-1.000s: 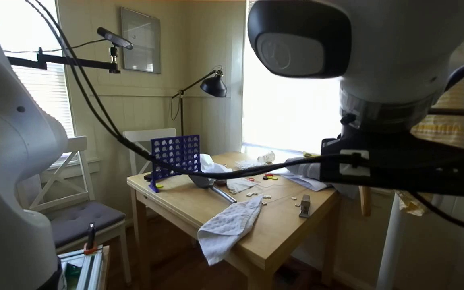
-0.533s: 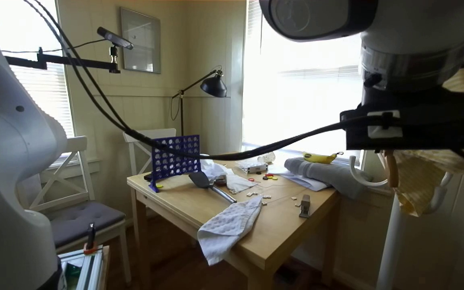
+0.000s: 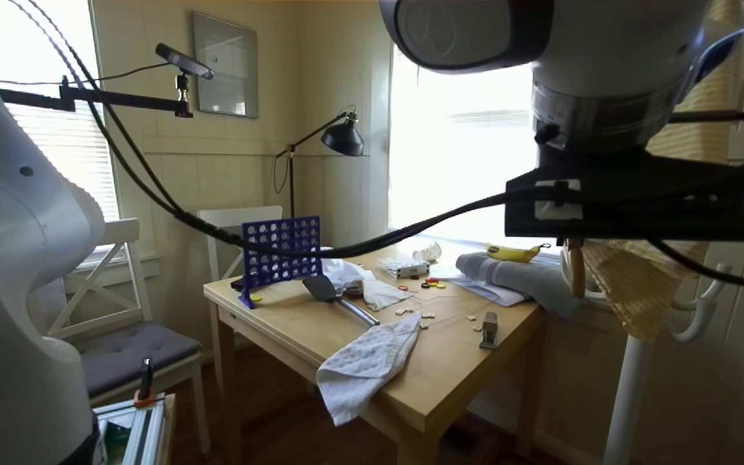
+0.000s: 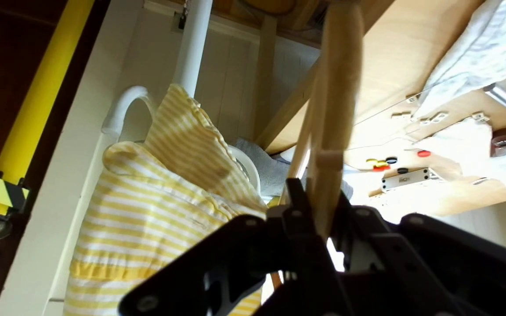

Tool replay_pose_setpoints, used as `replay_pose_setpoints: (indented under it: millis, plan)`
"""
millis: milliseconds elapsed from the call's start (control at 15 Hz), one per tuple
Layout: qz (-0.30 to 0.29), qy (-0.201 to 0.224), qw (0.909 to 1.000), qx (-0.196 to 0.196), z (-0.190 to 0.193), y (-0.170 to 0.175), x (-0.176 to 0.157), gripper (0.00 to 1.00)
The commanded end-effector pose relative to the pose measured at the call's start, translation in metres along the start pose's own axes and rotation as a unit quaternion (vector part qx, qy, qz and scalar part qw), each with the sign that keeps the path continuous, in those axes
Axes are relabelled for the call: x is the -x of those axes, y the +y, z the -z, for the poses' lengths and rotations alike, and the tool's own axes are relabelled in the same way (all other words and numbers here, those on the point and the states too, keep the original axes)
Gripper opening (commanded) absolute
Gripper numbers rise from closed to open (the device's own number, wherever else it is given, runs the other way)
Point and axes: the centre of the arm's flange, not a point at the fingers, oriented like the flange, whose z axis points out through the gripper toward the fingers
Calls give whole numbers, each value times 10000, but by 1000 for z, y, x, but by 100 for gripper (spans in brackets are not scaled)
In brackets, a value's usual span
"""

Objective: Hang the clothing hanger higher on the coat hanger

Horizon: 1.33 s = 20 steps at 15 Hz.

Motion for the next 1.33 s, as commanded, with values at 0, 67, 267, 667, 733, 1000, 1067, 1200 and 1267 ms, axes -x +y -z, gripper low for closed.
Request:
replay_pose_setpoints:
  millis: [0, 67, 267, 667, 733, 1000, 1067, 1200, 1267]
  plan:
    - [-7, -3, 10000, -9, 0, -1, 1, 15]
    - [-11, -4, 10000, -14, 0, -2, 2, 4]
    - [-133, -775, 9934, 837, -3, -17, -15, 4]
    - [551, -1408, 9761, 1561, -19, -96, -104, 4]
    - [666, -1349, 9752, 1622, -22, -111, -117, 4]
    - [685, -1060, 9773, 1704, -32, -118, -136, 4]
    - [706, -993, 9772, 1740, -28, -124, -143, 15]
    - [706, -999, 9779, 1695, -29, -123, -142, 15]
    - [677, -1030, 9780, 1684, -30, -120, -138, 4]
